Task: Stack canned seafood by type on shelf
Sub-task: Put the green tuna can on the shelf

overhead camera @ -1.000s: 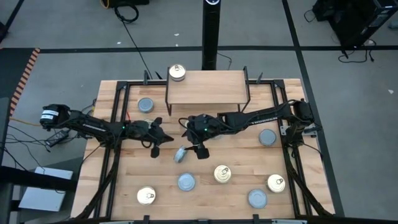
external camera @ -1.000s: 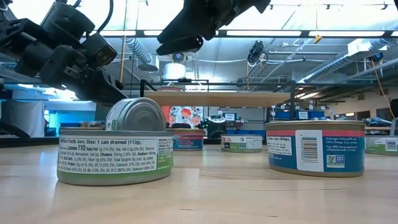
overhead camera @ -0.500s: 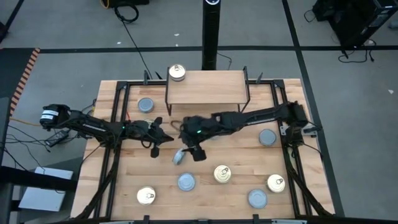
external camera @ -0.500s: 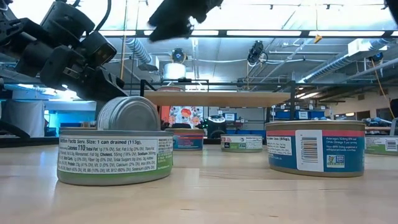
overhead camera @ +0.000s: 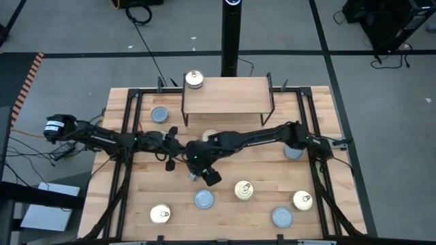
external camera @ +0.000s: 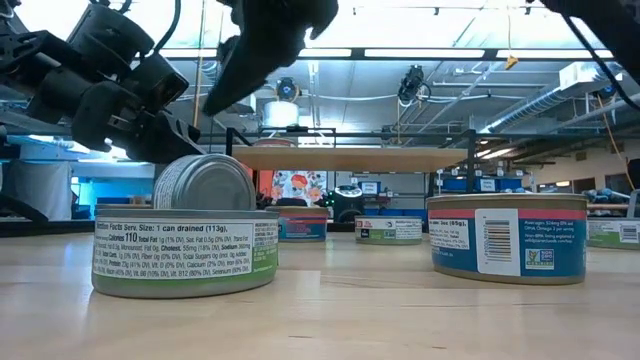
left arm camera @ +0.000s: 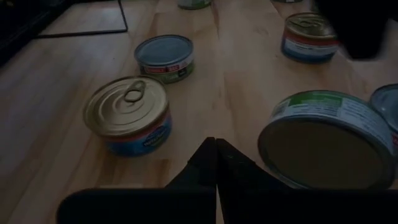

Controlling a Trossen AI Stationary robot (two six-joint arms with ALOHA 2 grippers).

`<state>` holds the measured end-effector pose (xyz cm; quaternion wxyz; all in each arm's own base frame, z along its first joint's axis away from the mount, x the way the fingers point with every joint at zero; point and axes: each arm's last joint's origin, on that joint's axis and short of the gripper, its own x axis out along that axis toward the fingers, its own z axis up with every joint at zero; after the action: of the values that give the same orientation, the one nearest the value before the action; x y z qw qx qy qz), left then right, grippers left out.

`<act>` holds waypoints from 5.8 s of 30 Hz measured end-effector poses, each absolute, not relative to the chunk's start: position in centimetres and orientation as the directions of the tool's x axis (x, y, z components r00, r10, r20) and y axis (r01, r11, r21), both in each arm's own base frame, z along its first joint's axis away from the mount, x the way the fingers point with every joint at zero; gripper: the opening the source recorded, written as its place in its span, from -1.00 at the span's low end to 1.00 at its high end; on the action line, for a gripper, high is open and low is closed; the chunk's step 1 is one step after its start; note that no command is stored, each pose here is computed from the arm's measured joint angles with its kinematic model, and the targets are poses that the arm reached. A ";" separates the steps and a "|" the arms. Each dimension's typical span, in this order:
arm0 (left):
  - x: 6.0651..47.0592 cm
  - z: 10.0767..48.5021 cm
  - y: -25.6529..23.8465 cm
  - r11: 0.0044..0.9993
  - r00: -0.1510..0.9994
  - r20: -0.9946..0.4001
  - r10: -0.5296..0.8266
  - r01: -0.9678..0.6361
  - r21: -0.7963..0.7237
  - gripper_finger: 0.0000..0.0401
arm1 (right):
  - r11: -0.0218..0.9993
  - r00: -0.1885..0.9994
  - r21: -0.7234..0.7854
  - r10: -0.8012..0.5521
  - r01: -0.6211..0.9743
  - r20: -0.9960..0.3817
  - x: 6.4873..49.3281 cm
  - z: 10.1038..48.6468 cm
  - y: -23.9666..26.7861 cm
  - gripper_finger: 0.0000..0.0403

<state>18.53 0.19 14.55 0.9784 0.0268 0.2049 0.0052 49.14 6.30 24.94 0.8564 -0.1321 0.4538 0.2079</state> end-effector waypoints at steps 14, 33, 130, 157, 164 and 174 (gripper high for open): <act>18.5 14.6 0.8 0.997 0.916 -0.399 0.045 -0.015 0.077 -1.00 | 0.826 0.479 -0.089 0.232 -0.557 -0.847 49.7 24.4 5.5 0.44; 18.5 14.6 0.9 0.996 0.917 -0.396 0.047 -0.011 0.093 -1.00 | 0.824 0.406 -0.034 0.243 -0.566 -0.881 50.4 20.9 4.6 0.42; 18.6 14.8 0.9 0.994 0.925 -0.374 0.069 -0.033 0.103 -1.00 | 0.723 -0.280 -0.648 -0.588 0.237 -0.759 35.0 28.5 -19.1 0.52; 18.6 14.8 0.9 0.994 0.925 -0.374 0.069 -0.033 0.102 -1.00 | 0.803 0.285 -0.113 -0.335 0.585 -0.898 30.7 34.3 -24.7 -0.96; 18.6 14.8 0.9 0.994 0.925 -0.373 0.069 -0.033 0.102 -1.00 | 0.830 0.282 -0.085 -0.281 0.551 -0.918 32.1 32.2 -25.2 -0.92; 18.6 14.8 0.9 0.994 0.925 -0.374 0.069 -0.033 0.102 -1.00 | 0.836 0.192 -0.148 -0.288 0.529 -0.938 32.3 31.0 -25.2 -0.95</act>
<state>18.61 0.95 14.81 0.9799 0.0471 0.1919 0.0258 32.25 -25.18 30.99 0.7650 0.1046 0.5767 -0.2669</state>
